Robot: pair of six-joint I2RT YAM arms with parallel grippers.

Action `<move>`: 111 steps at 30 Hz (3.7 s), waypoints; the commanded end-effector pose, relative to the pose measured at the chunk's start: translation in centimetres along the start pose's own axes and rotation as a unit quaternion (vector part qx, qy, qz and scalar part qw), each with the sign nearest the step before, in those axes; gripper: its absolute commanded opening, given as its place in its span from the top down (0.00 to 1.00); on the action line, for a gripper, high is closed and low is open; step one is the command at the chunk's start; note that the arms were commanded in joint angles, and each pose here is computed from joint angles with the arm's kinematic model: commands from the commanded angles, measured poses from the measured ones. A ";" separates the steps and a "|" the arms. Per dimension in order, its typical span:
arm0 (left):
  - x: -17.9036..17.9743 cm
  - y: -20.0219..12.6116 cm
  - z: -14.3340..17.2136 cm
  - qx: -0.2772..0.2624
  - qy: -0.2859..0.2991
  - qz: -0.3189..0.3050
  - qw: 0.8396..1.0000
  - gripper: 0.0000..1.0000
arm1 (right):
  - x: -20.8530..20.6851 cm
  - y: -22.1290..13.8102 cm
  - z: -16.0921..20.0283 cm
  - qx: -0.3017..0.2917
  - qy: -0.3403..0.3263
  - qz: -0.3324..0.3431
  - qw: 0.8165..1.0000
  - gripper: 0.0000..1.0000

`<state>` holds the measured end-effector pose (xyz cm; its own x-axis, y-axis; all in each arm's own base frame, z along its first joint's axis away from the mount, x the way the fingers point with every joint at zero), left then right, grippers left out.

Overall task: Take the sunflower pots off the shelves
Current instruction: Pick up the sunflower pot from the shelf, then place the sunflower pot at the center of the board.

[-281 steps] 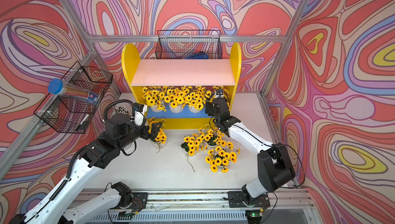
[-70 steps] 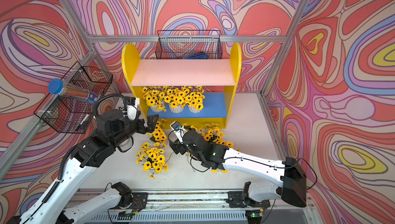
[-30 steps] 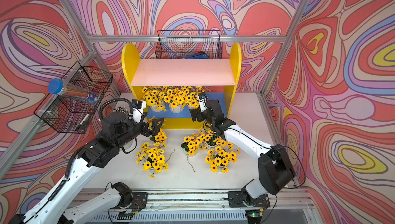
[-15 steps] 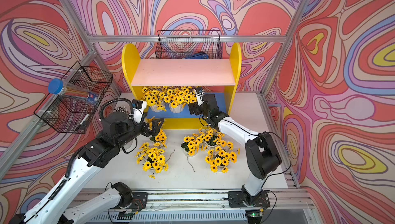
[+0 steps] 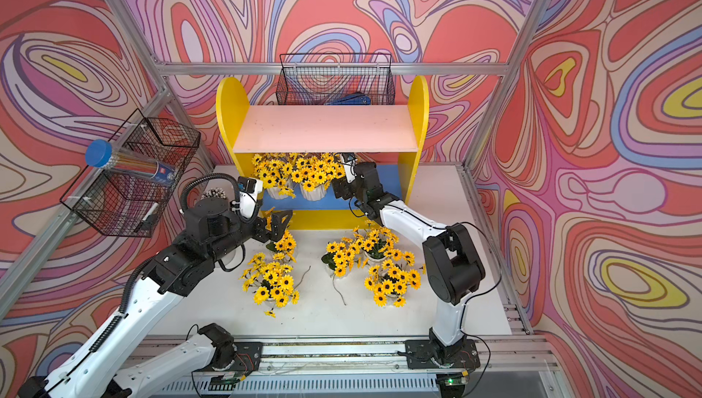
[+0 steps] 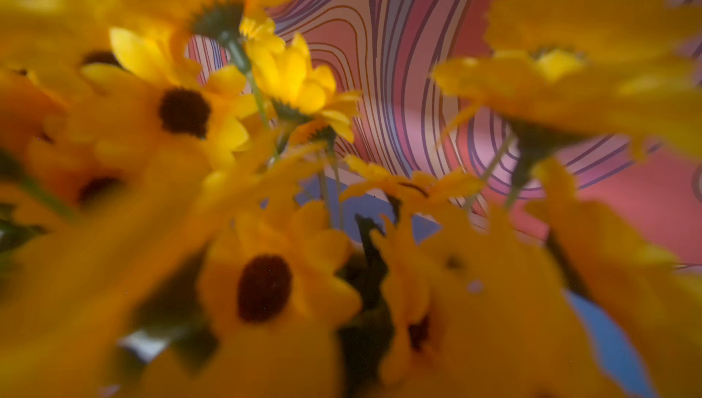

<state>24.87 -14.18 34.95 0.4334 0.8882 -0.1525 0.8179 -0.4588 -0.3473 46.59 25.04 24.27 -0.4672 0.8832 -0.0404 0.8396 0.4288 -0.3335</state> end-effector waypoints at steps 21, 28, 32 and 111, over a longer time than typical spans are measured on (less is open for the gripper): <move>0.5 0.6 0.2 0.001 0.008 -0.011 1.000 0.00 | -0.8 -4.9 -4.0 -0.082 -0.009 0.025 0.996 0.41; 0.4 0.8 0.3 0.005 0.006 -0.010 1.000 0.00 | -1.1 -7.3 -5.2 -0.097 -0.013 0.032 0.995 0.42; 0.4 0.7 0.3 0.004 0.006 -0.010 1.000 0.00 | -1.2 -9.0 -5.4 -0.101 -0.007 0.034 0.994 0.42; 0.5 -4.2 2.3 0.034 -0.056 -0.005 0.998 0.00 | 23.1 -23.5 12.2 0.049 -0.046 -0.251 0.966 0.45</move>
<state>20.94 -12.32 33.35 0.4003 0.8845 -0.2397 0.7751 -0.4663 -0.4263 12.37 31.45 17.27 -0.8380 0.5456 0.0101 0.4568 0.7116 -0.5339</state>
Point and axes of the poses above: each gripper's point midway between its finger pads, its own y axis out along the fingers, its own x axis along the line the jaws close on, z = x × y, the point moved 4 cm from there along -y, back along the fingers
